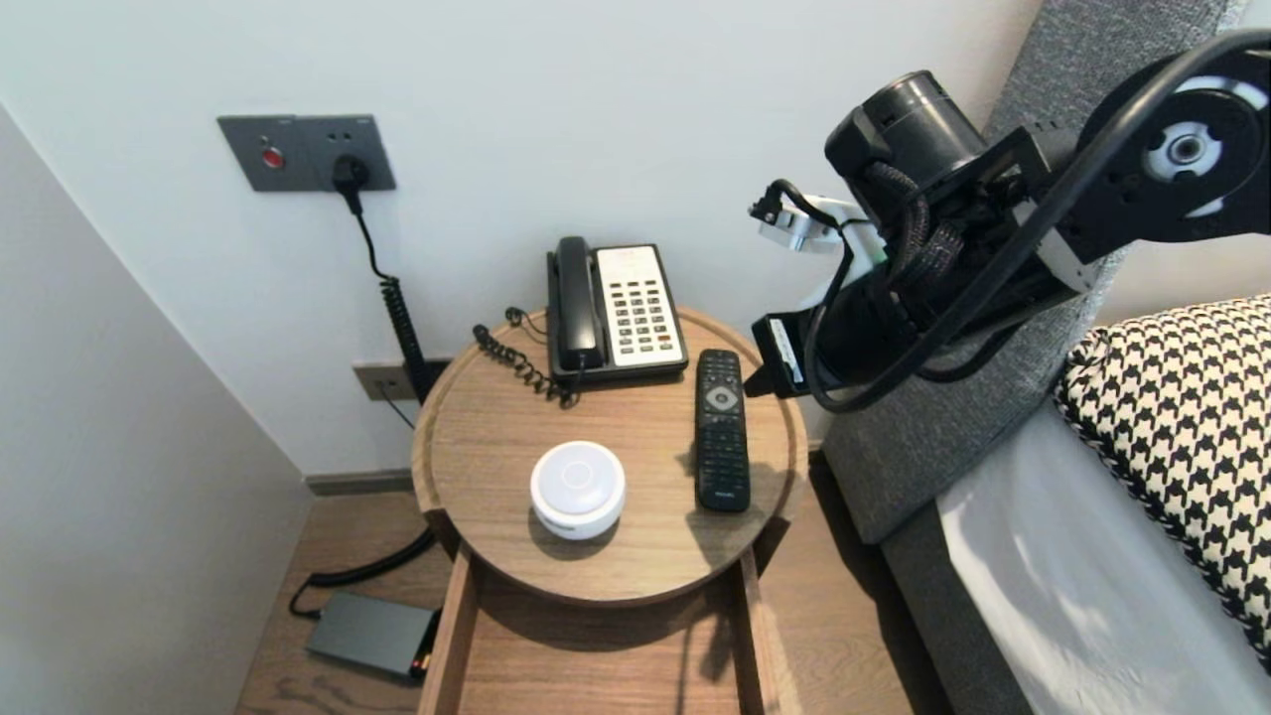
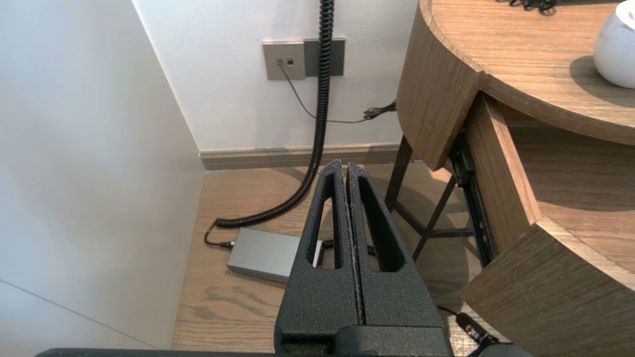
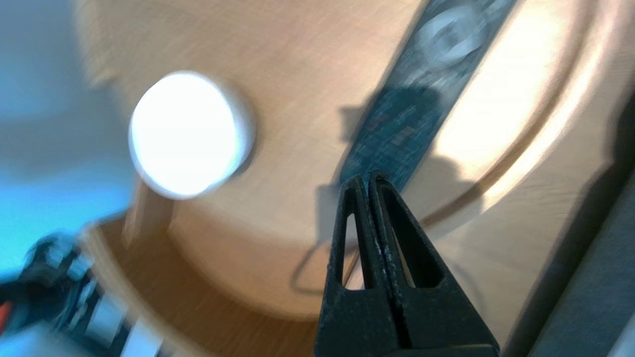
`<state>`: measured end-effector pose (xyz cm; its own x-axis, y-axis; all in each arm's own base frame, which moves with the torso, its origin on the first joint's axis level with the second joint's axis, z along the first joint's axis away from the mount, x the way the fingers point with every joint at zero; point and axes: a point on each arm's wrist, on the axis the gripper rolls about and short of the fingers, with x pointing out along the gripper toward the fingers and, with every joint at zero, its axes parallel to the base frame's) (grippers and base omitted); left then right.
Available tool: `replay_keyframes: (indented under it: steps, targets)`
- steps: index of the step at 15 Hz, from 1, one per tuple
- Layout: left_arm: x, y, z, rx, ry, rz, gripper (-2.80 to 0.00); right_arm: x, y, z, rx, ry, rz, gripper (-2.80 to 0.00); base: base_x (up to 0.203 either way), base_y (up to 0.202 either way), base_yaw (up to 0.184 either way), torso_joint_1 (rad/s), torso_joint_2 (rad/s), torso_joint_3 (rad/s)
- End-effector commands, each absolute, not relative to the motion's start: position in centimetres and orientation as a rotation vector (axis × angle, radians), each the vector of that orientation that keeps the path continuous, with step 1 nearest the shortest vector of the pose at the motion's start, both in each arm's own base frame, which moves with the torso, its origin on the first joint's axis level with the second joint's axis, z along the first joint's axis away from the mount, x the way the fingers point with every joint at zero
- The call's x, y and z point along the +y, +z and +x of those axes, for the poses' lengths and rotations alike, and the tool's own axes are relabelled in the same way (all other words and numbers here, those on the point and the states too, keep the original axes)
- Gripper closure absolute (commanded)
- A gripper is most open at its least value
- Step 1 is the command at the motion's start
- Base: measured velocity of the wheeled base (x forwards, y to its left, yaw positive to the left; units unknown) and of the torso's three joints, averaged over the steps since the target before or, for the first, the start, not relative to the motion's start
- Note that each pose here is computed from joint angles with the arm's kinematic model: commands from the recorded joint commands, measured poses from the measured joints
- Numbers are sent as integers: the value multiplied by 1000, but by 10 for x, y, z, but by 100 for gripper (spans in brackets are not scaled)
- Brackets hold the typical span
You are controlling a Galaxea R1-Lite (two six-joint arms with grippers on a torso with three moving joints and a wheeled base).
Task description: Put the remote controls on the table in the drawer one by one
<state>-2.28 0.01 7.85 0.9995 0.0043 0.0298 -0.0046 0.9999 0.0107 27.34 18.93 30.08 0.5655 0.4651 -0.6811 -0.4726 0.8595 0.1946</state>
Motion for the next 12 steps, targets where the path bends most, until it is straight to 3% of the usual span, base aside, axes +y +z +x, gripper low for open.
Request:
replay_keyframes:
  steps: [1, 4, 5, 12]
  targets:
    - [0, 75, -22, -20, 5, 11, 0, 199, 293, 285, 793, 552, -12, 0, 0, 0, 0, 0, 0, 0]
    - [0, 75, -22, -20, 3, 11, 0, 213, 298, 281, 728, 608, -8, 0, 0, 0, 0, 0, 0, 0]
    - [0, 75, -22, -20, 5, 11, 0, 219, 300, 277, 719, 631, -12, -280, 0, 0, 0, 0, 0, 0]
    - [0, 75, -22, -20, 5, 11, 0, 277, 296, 232, 681, 906, -130, -280, 0, 0, 0, 0, 0, 0]
